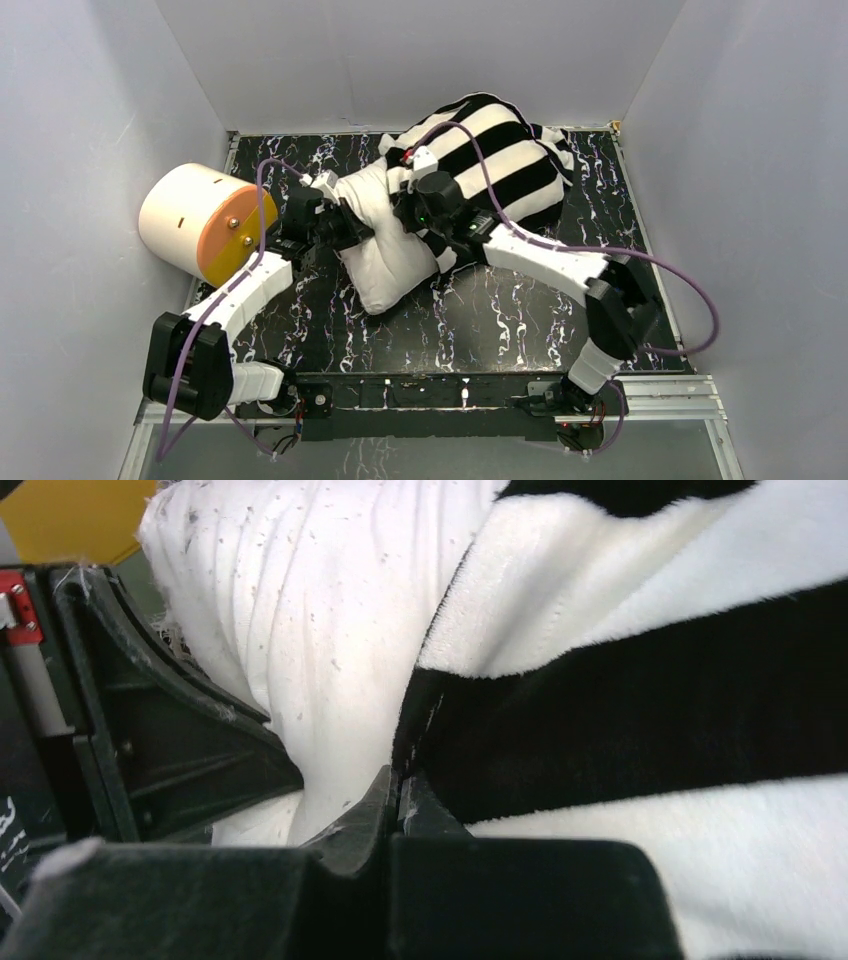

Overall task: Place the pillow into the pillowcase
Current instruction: Stuff the pillow into the pillowcase.

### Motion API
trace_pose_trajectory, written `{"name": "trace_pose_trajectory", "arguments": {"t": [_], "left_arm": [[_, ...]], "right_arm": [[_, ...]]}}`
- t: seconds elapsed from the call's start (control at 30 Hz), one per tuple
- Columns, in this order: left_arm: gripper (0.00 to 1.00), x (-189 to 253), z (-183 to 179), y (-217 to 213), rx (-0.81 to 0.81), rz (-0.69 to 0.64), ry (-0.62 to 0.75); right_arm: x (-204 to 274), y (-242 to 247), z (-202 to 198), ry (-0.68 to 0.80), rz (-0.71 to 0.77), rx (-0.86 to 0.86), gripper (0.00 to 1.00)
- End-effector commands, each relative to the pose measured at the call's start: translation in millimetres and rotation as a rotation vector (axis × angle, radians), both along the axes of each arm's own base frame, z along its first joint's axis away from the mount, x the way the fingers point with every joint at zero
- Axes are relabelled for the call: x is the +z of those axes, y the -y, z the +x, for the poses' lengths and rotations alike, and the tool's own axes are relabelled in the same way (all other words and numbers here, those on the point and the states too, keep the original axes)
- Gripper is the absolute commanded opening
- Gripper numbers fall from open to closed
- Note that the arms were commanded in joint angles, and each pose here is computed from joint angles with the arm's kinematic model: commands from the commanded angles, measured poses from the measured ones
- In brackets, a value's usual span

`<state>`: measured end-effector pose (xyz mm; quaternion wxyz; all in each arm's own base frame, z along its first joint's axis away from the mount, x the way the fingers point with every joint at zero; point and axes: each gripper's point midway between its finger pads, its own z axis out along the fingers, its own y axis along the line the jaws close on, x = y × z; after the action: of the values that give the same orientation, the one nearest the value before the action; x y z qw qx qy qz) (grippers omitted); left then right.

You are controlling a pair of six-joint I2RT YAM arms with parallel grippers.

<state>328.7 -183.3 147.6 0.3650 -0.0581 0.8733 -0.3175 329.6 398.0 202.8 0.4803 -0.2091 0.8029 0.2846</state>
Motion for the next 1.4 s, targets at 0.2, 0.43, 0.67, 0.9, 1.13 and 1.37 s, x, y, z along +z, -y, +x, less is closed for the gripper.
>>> {"name": "trace_pose_trajectory", "arguments": {"t": [0.2,0.43,0.67,0.9,1.13,1.37], "left_arm": [[0.21,65,-54,83,-0.218,-0.254,0.053],[0.57,59,-46,31,-0.031,0.022,0.034],[0.72,115,-27,16,0.022,0.101,0.147],[0.74,149,27,2,0.106,0.109,0.265],[0.70,130,96,6,0.058,0.001,0.225],[0.71,111,143,32,-0.142,-0.041,0.360]], "right_arm": [[23,57,-69,0.025,-0.105,0.073,0.10],[11,74,-61,0.015,-0.192,0.055,0.26],[47,84,-48,0.067,-0.205,0.019,0.62],[77,88,-44,0.125,-0.125,0.026,0.68],[80,78,-54,0.131,-0.027,0.076,0.67],[67,66,-61,0.110,-0.002,0.143,0.65]]}}
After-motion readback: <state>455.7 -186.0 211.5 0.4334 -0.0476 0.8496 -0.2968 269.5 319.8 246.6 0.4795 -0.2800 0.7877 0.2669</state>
